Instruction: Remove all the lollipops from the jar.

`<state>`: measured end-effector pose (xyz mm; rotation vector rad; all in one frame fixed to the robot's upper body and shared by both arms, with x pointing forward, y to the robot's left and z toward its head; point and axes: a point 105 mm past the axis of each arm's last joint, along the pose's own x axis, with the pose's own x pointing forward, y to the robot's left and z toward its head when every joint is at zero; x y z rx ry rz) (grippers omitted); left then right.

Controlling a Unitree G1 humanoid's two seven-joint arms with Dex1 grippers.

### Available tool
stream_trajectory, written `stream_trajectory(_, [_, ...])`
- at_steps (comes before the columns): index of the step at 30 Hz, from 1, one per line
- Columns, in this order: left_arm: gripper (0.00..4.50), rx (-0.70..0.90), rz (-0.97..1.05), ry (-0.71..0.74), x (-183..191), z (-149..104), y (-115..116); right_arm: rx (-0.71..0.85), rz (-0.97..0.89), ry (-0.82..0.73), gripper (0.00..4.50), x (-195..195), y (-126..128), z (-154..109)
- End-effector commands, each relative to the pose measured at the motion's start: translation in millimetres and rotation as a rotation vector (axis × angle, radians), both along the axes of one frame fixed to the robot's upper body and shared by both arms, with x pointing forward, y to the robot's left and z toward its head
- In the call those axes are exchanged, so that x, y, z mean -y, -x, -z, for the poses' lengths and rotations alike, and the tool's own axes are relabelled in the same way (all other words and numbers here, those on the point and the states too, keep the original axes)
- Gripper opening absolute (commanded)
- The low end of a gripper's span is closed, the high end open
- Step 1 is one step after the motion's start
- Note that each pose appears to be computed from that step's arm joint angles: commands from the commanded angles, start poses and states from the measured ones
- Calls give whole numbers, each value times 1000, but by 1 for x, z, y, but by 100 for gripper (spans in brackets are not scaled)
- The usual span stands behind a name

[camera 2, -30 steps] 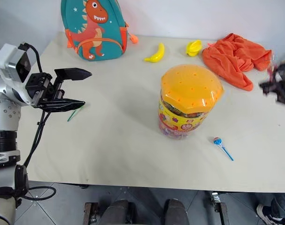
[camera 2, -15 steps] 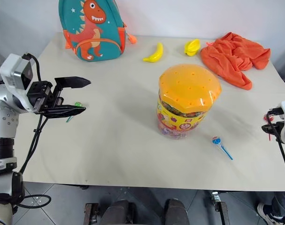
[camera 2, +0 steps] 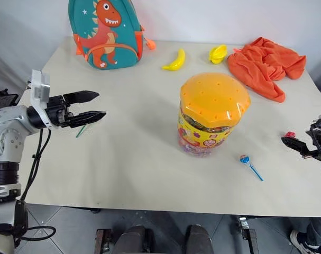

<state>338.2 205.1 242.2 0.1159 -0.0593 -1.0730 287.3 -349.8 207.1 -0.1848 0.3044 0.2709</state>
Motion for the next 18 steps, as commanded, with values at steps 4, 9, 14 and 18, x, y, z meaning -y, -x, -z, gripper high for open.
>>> stream_trajectory(4, [450, 15, 6, -27, -5, 13, 10, 183, -387, 6, 448, -71, 16, -18])
stream_trajectory(9, [450, 7, 10, -6, -7, 24, 23, 75, -619, 76, 448, -105, 30, 26])
stream_trajectory(14, [450, -35, -38, 47, -7, 38, 39, 104, -614, 31, 448, -108, 19, 41])
stream_trajectory(18, [450, -65, -35, 65, -8, 46, 54, 120, -611, 34, 448, -106, 19, 46])
